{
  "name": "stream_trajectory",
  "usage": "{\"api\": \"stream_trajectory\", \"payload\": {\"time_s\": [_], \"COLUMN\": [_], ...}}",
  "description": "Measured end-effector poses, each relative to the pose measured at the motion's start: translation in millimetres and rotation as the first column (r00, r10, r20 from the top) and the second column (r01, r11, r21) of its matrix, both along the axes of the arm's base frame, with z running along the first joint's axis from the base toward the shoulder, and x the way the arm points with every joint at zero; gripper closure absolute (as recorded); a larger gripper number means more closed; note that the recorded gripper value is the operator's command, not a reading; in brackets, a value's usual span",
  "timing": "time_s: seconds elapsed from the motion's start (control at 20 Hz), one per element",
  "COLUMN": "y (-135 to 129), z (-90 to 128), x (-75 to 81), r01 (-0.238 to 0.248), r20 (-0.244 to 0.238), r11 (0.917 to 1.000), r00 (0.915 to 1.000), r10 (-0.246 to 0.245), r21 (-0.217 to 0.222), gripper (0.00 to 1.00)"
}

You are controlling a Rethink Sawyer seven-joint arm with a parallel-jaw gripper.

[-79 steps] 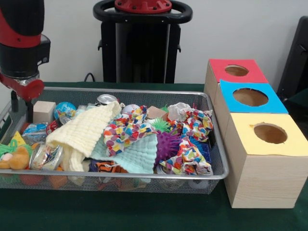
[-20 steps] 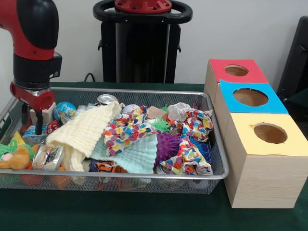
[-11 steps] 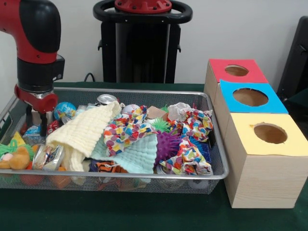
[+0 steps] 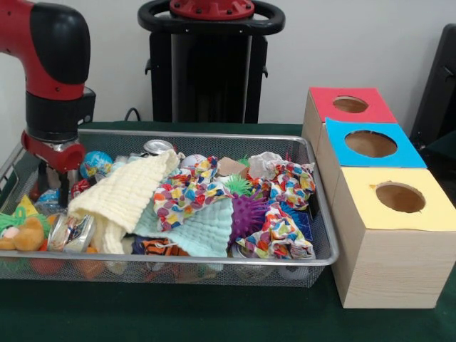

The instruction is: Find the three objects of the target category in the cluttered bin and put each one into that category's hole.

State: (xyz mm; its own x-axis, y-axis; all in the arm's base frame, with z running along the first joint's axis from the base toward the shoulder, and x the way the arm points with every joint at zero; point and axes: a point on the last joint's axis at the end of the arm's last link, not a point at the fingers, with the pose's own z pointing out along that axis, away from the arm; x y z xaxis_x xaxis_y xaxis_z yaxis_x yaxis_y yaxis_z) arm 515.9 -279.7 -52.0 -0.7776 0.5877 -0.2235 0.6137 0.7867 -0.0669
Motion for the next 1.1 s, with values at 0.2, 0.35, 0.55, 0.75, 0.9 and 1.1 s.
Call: {"api": "stream_trajectory", "payload": {"time_s": [0.2,0.35,0.55,0.75,0.9,1.1], "y": [0,-3,-11,-12,-11,-8], "z": [-2,-4,-7,-10,-10,-10], "x": [5.4,6.7,9.9,9.9,12.4,21.1], "r01": [-0.026,-0.036,-0.041,-0.071,-0.081,-0.097], "r20": [0.044,0.075,0.129,0.158,0.162,0.17], "r11": [0.9995,0.9986,0.997,0.9935,0.9924,0.9903], "r00": [0.9987,0.9964,0.9904,0.9838,0.9821,0.979], "r10": [0.027,0.039,0.049,0.085,0.096,0.113], "r21": [-0.02,-0.037,-0.065,-0.089,-0.093,-0.1], "gripper": [0.0,0.0,0.0,1.0,1.0,1.0]}}
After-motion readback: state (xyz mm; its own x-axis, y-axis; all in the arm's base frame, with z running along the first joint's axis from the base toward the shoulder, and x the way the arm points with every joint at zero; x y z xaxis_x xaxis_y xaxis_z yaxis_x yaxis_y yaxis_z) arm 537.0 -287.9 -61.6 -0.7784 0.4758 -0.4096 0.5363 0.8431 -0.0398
